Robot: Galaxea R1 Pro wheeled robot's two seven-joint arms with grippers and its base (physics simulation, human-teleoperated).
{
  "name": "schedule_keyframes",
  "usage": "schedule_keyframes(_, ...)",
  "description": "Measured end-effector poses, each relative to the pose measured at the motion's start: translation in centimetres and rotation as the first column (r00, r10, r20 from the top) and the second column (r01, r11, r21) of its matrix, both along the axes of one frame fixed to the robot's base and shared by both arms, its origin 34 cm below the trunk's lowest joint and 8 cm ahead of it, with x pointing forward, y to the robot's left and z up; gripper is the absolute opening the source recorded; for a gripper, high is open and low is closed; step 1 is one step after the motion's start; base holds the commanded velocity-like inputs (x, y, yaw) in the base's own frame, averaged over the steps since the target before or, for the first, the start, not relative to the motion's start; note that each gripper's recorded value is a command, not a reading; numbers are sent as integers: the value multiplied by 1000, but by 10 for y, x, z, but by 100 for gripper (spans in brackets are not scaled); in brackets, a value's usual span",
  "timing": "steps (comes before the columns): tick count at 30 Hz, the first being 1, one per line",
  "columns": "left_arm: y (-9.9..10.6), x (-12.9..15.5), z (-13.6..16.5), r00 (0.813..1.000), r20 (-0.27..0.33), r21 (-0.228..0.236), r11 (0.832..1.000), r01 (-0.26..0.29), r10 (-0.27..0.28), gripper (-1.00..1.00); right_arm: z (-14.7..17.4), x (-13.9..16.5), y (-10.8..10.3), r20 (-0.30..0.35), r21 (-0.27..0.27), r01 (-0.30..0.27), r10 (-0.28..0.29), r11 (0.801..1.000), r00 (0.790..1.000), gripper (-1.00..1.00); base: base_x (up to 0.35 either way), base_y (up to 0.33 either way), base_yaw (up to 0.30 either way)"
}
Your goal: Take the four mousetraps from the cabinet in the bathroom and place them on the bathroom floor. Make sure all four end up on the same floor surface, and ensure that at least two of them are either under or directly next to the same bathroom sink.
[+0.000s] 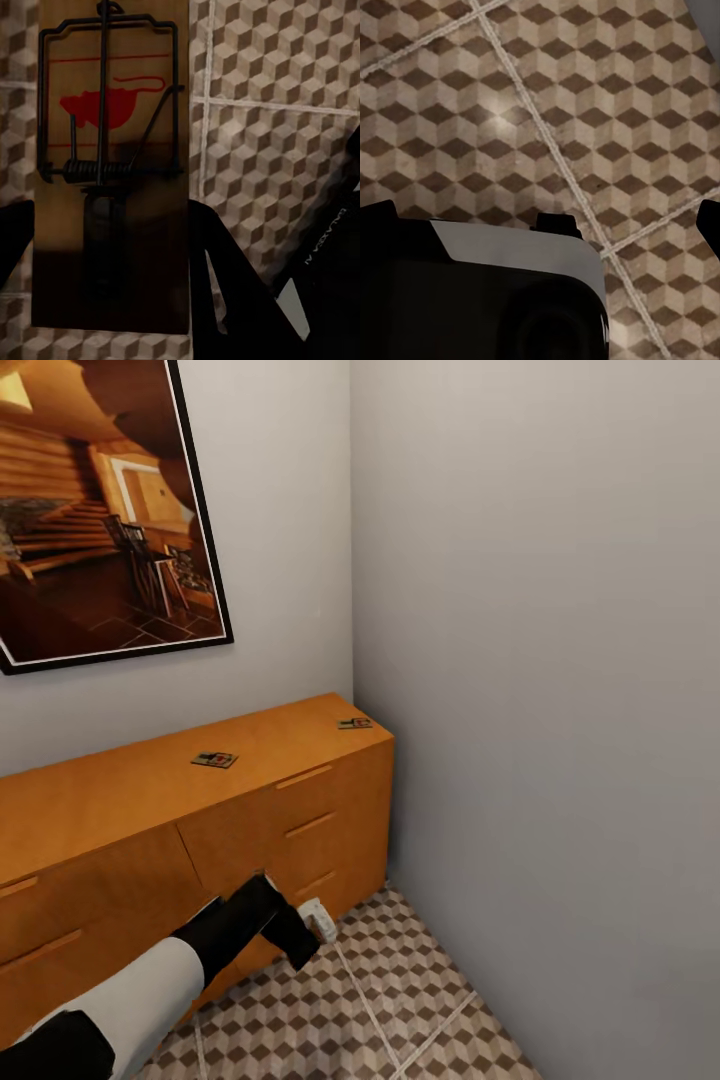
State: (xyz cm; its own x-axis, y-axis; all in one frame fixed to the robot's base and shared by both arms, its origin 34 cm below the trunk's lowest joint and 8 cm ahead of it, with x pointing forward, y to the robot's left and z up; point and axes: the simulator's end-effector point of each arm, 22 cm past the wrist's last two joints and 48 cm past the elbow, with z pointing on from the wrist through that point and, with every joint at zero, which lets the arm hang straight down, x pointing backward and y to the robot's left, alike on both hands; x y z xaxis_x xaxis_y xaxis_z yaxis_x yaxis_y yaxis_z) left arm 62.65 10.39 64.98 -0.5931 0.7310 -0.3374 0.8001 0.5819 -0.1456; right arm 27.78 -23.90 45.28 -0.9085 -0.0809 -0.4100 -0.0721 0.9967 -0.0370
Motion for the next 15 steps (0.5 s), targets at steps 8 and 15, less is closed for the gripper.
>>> schedule_keyframes(8, 27, -40, -83, 997, 68, 48, 998, -50, 47, -100, 0, 0, -3, 0, -4, -1, 1, 1000, 1000, 100, 0, 0, 0)
schedule_keyframes(15, 53, -69, -115, 978, 119, -5, 985, -170, 170, -100, 1, 5, -6, 12, -9, -2, 2, 1000, 1000, 100, 0, 0, 0)
